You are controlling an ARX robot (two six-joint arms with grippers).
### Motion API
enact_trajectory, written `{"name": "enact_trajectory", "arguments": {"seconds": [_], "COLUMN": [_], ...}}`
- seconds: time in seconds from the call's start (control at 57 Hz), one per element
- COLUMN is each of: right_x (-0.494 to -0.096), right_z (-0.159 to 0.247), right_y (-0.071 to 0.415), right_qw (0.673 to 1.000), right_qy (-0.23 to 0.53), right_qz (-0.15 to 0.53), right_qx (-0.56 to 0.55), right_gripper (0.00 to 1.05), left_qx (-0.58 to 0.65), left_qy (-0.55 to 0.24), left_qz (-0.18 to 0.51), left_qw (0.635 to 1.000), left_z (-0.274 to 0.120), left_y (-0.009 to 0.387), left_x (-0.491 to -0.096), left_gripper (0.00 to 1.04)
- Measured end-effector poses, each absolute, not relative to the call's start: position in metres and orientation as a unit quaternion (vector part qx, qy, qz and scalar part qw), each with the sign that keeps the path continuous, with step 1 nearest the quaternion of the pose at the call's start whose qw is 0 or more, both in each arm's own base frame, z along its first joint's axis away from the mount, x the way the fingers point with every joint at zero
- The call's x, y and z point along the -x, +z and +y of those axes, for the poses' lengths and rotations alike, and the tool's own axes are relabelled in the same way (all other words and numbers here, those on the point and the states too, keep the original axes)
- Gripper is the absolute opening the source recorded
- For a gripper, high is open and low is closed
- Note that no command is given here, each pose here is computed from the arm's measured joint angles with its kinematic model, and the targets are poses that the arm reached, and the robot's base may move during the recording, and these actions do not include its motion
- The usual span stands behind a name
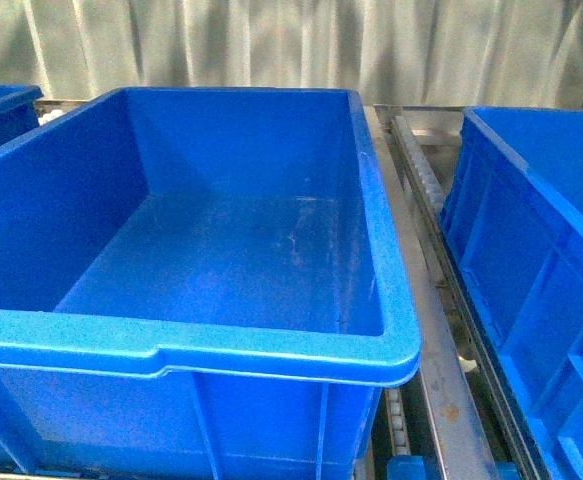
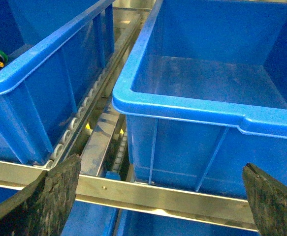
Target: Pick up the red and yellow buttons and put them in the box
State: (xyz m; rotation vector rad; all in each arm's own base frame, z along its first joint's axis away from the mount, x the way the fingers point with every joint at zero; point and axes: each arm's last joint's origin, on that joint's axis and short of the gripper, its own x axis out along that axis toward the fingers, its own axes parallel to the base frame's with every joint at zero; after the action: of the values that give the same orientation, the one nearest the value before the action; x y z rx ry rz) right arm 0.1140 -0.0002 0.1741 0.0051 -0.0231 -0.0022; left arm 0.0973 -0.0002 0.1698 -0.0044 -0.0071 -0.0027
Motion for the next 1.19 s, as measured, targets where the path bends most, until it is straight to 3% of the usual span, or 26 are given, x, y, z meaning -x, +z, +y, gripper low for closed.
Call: {"name": "enact_trajectory", "arguments": {"seconds": [0.807, 1.193], "right_x": [-0.097, -0.097], "right_z": [0.000, 0.000], "right_y": [0.171, 0.171], "right_qw": [1.000, 1.000], "right_qy": [-0.001, -0.001], "right_qz": [-0.010, -0.010], "right_qx": [-0.002, -0.002], "right_gripper": [0.04, 0.69], "left_qx": [0.002, 0.002], "left_qy": [-0.001, -0.001], "left_qz": [-0.004, -0.004], "left_qw": [1.000, 1.000], "left_z": [0.000, 0.000], "left_y": [0.170, 0.170], "left_x": [-0.097, -0.097], "left_gripper": [0.97, 0.97]}}
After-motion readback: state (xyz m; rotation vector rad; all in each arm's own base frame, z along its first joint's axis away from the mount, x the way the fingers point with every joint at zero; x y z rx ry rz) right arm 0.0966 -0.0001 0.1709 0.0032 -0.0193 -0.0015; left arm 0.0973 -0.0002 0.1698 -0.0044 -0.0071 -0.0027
